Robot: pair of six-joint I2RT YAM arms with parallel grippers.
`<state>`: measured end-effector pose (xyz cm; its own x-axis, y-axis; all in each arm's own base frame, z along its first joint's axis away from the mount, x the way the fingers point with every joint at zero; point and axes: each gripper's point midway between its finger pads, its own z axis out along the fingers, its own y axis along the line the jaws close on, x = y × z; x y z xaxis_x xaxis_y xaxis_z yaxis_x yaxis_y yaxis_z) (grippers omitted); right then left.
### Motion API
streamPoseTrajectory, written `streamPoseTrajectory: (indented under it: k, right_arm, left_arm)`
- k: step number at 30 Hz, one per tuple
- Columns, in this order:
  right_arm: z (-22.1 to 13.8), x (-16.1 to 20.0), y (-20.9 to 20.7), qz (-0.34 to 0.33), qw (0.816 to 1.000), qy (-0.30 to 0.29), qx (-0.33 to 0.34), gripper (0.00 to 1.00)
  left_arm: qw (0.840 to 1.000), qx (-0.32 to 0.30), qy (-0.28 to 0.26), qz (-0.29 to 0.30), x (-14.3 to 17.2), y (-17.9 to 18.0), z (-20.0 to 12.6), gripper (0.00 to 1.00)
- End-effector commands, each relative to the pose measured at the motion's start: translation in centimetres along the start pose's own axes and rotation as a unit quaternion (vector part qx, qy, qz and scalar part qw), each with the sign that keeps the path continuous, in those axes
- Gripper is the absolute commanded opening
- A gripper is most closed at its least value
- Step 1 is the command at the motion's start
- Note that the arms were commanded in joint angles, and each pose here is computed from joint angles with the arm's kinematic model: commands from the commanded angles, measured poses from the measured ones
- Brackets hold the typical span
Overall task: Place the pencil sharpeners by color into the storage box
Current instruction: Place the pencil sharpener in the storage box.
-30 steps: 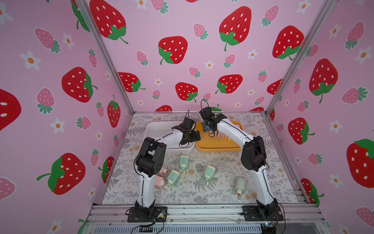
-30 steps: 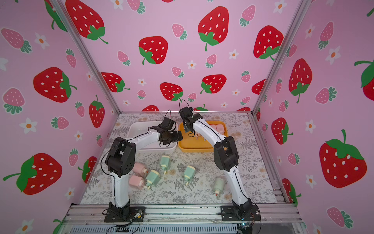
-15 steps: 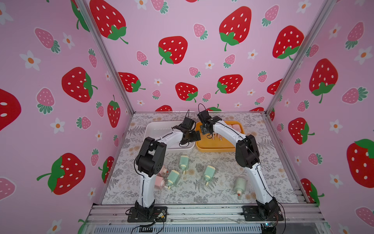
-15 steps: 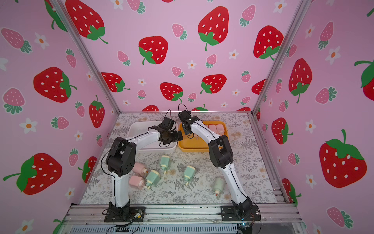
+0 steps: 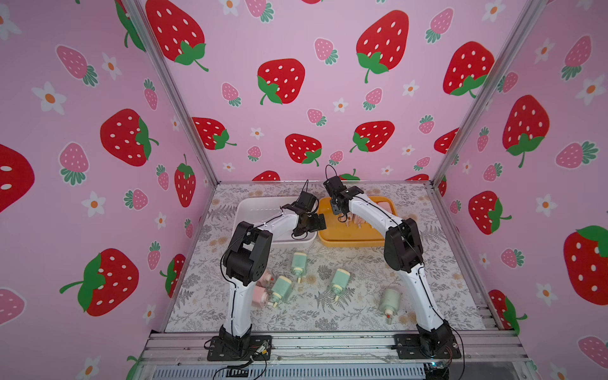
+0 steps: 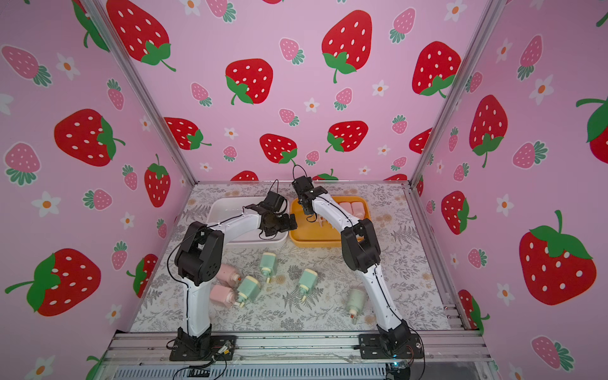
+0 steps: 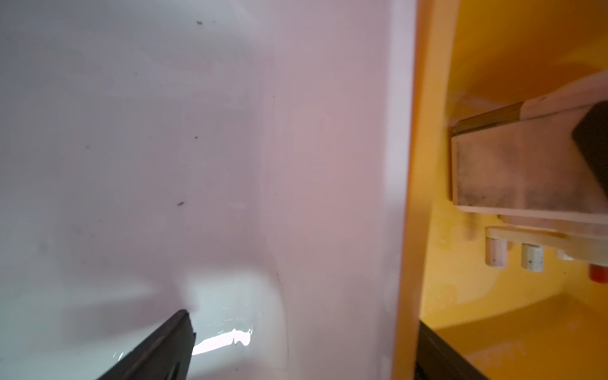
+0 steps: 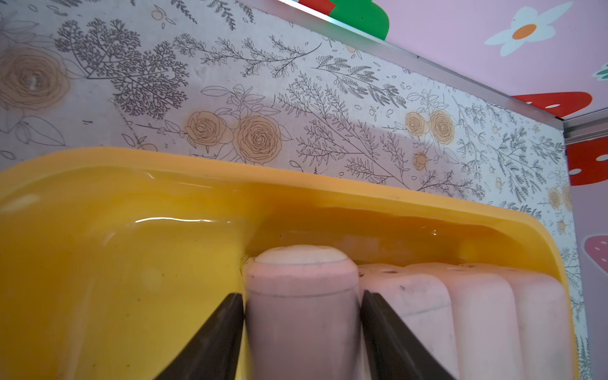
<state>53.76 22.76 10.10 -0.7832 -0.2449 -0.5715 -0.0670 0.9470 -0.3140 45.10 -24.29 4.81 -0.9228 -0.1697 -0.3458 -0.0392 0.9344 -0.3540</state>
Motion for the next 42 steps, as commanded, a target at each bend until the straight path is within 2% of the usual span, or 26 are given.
streamPoseTrajectory:
  k: [1, 6, 17, 20, 27, 29, 33, 42]
  right_arm:
    - [0.0, 0.8, 0.2, -0.002, 1.000, 0.019, -0.006, 0.56]
    - [-0.5, 1.4, -0.3, 0.005, 0.999, 0.033, 0.002, 0.53]
    - [-2.2, 1.7, -1.6, 0.012, 0.998, 0.049, 0.024, 0.53]
    - [-2.5, 1.6, -1.7, 0.015, 0.998, 0.050, 0.023, 0.50]
    - [-2.3, 2.1, -0.6, 0.016, 0.997, 0.075, 0.002, 0.51]
    - [-2.0, 2.6, 0.1, 0.022, 0.996, 0.084, -0.014, 0.57]
    - [-1.3, 3.1, -0.1, 0.026, 0.996, 0.091, -0.003, 0.61]
    - [-0.9, 2.6, 0.2, 0.063, 0.994, 0.085, -0.040, 0.61]
  left_arm:
    - [1.000, -0.003, -0.002, 0.003, -0.6, -0.2, -0.2, 1.00]
    - [1.000, -0.004, -0.001, 0.003, -0.5, -0.1, -0.2, 1.00]
    - [1.000, 0.000, 0.001, 0.006, -0.5, -0.3, -0.2, 1.00]
    - [1.000, 0.002, 0.002, 0.006, -0.5, -0.4, -0.2, 1.00]
    - [1.000, 0.004, 0.003, 0.008, -0.5, -0.5, -0.2, 1.00]
    - [1.000, 0.006, 0.003, 0.007, -0.5, -0.6, -0.2, 1.00]
    - [1.000, 0.006, 0.006, 0.007, -0.5, -0.7, -0.1, 1.00]
    - [1.000, 0.000, 0.012, 0.006, 0.0, -0.2, 0.2, 1.00]
